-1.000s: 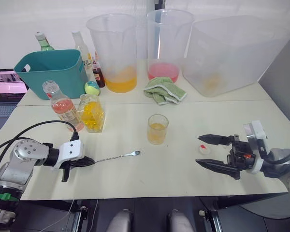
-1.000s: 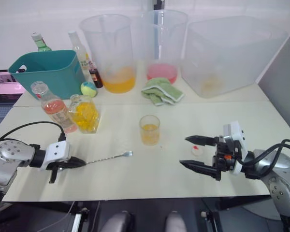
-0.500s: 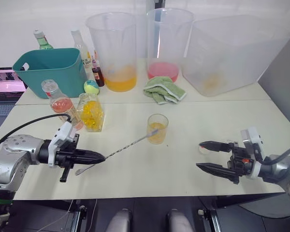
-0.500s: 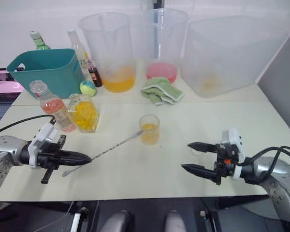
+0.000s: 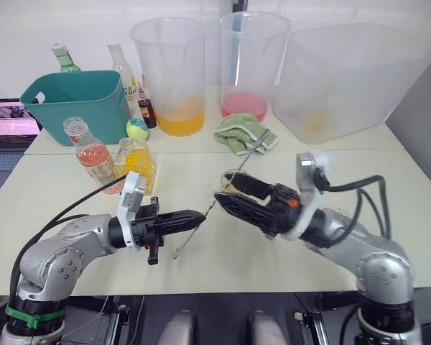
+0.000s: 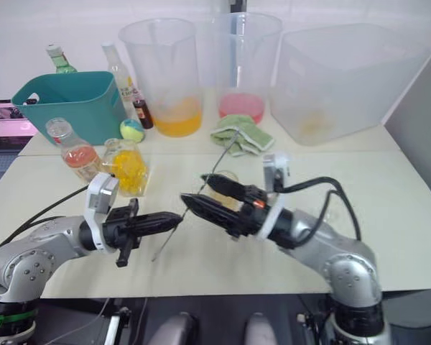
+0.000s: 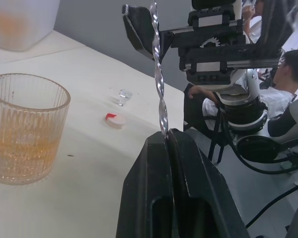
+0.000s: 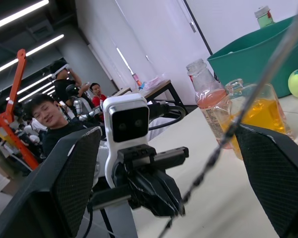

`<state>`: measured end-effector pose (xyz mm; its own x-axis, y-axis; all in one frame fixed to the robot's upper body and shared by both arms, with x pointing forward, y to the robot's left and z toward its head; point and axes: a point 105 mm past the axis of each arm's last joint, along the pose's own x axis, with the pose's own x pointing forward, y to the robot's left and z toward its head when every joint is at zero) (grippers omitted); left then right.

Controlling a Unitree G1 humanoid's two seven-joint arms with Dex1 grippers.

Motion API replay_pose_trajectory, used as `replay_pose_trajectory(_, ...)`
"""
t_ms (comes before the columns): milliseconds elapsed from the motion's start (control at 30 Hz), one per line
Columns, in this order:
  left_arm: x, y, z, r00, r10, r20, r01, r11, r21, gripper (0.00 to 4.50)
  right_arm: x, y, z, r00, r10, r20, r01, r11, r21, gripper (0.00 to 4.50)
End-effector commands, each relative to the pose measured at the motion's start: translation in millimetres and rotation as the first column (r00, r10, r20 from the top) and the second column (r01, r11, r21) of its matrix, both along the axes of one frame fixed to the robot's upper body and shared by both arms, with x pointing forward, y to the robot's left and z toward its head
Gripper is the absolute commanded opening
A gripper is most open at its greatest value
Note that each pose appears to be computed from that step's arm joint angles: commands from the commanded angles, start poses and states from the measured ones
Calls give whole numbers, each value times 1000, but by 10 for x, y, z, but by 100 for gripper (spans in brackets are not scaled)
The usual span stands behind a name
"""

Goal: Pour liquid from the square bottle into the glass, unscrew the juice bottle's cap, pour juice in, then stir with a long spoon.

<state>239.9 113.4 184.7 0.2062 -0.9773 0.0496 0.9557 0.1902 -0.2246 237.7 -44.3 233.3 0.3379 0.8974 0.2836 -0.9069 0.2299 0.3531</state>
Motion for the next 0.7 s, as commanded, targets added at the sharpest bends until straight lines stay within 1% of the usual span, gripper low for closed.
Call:
replay_pose_trajectory(33,-37,-47,97,999,-21,44,22,1000,-13,3,14,38,25,1000,-19,-17,19,1000,9,450)
replay_pose_trajectory(167,-21,-37,110,999,-13,51,14,1000,-8,3,30,39,110,999,-13,-38,16,997,75,450)
replay_pose_trajectory(467,5,19,98,998,3,59,-3,1000,2,3,44,-37,157,998,-16,-55,21,994,104,450)
replay_pose_trajectory(500,9,23,96,998,6,59,-6,1000,1,1,44,-50,162,998,-15,-56,21,994,107,424)
replay_pose_trajectory(567,18,28,90,998,11,60,-12,1000,3,0,40,-65,164,998,-12,-57,18,994,108,386)
replay_pose_trajectory(600,21,30,87,998,13,61,-13,1000,4,0,40,-69,163,998,-12,-56,18,994,106,325)
replay_pose_trajectory(633,25,33,84,998,15,60,-15,1000,4,0,44,-74,164,998,-14,-57,20,994,107,308)
replay_pose_trajectory(700,29,38,78,998,15,61,-16,1000,8,0,53,-86,171,998,-17,-60,24,993,114,239)
